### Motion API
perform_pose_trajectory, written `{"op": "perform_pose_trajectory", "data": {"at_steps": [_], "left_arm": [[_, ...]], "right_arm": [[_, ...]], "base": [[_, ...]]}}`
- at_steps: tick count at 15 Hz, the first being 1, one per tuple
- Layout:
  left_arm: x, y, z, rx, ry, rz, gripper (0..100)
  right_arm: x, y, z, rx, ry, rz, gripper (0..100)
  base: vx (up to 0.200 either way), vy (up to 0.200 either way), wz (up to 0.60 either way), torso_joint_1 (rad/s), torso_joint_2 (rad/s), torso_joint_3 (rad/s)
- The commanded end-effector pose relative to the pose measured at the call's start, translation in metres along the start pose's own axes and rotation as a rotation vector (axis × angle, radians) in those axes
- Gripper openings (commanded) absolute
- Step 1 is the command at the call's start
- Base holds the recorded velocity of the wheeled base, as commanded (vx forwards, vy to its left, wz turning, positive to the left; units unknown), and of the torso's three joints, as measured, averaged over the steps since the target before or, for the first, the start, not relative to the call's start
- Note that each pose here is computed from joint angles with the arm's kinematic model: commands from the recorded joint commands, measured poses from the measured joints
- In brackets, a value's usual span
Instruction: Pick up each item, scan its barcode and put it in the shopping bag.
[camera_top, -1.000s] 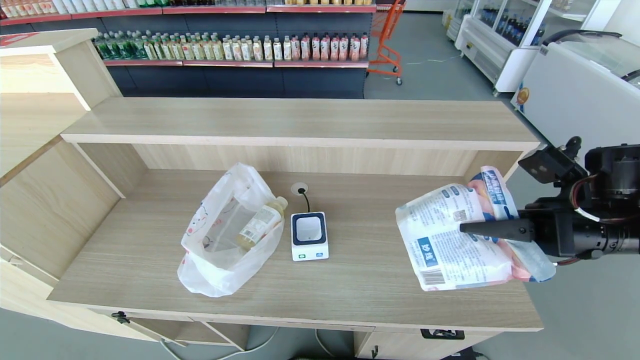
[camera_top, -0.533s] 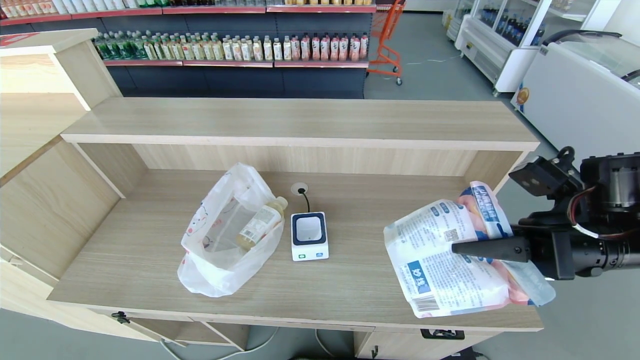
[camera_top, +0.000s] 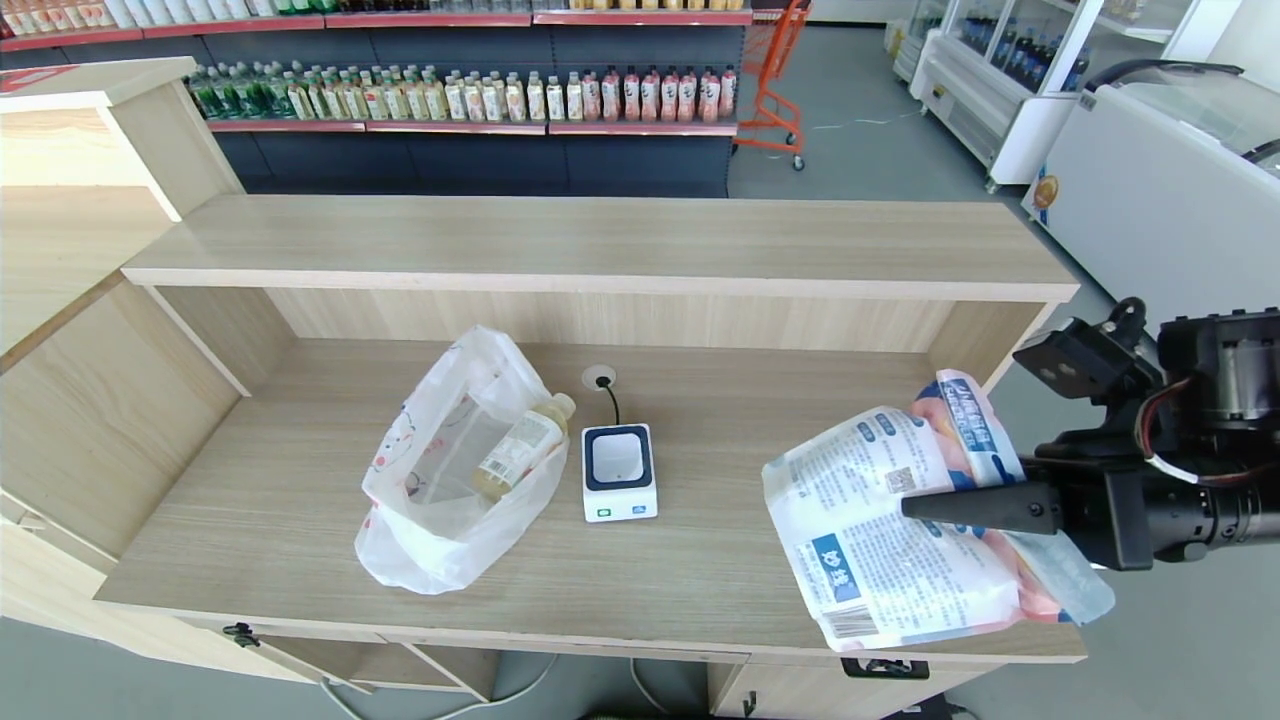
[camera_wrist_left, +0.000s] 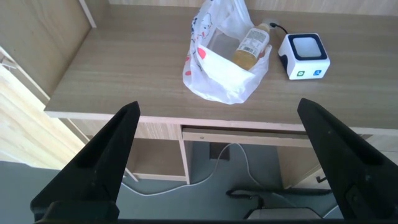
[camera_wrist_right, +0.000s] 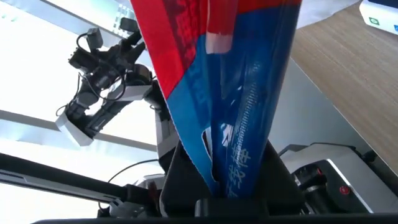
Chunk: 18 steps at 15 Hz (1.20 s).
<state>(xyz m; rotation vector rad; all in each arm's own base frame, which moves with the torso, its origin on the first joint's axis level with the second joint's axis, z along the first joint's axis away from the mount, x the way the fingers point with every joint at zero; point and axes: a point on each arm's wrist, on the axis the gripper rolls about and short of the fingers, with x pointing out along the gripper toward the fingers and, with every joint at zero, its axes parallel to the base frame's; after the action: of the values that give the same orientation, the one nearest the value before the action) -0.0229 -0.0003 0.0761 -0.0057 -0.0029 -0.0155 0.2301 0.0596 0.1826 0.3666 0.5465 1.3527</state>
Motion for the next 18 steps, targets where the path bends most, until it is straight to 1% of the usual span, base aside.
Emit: {"op": "perform_pose_trajectory", "data": {"at_steps": [1,2,8,10,11,12,13,14,15,16,17,18], "left_arm": [[0.000,0.000,0.000,0.000,0.000,0.000,100],[0.000,0.000,0.000,0.000,0.000,0.000,100],[0.000,0.000,0.000,0.000,0.000,0.000,100],[0.000,0.000,0.000,0.000,0.000,0.000,100],[0.000,0.000,0.000,0.000,0.000,0.000,100],[0.000,0.000,0.000,0.000,0.000,0.000,100],[0.000,0.000,0.000,0.000,0.000,0.000,100],[0.000,0.000,0.000,0.000,0.000,0.000,100],[0.000,0.000,0.000,0.000,0.000,0.000,100],[0.000,0.000,0.000,0.000,0.000,0.000,100],[0.000,0.000,0.000,0.000,0.000,0.000,100],[0.000,0.000,0.000,0.000,0.000,0.000,100]], "right_arm": [[0.001,0.002,0.000,0.000,0.004,0.006,0],[0.003,0.006,-0.001,0.003,0.014,0.018,0],[0.010,0.011,-0.006,-0.001,0.035,0.043,0],[0.010,0.011,-0.004,-0.023,0.029,0.014,0],[0.011,0.008,-0.003,-0.080,0.024,-0.022,0],[0.012,-0.001,-0.003,-0.177,0.020,-0.075,0],[0.012,-0.012,-0.002,-0.292,0.017,-0.154,0],[0.012,-0.012,-0.002,-0.292,0.017,-0.154,0],[0.001,-0.030,0.002,-0.568,0.028,-0.380,0],[-0.005,-0.032,0.004,-0.659,0.041,-0.450,0],[-0.014,-0.032,0.007,-0.784,0.054,-0.503,0],[-0.022,-0.031,0.010,-0.879,0.066,-0.544,0]], "base": [[0.000,0.000,0.00,0.000,0.00,0.000],[0.000,0.000,0.00,0.000,0.00,0.000],[0.000,0.000,0.00,0.000,0.00,0.000],[0.000,0.000,0.00,0.000,0.00,0.000],[0.000,0.000,0.00,0.000,0.00,0.000],[0.000,0.000,0.00,0.000,0.00,0.000],[0.000,0.000,0.00,0.000,0.00,0.000],[0.000,0.000,0.00,0.000,0.00,0.000],[0.000,0.000,0.00,0.000,0.00,0.000],[0.000,0.000,0.00,0.000,0.00,0.000],[0.000,0.000,0.00,0.000,0.00,0.000],[0.000,0.000,0.00,0.000,0.00,0.000]]}}
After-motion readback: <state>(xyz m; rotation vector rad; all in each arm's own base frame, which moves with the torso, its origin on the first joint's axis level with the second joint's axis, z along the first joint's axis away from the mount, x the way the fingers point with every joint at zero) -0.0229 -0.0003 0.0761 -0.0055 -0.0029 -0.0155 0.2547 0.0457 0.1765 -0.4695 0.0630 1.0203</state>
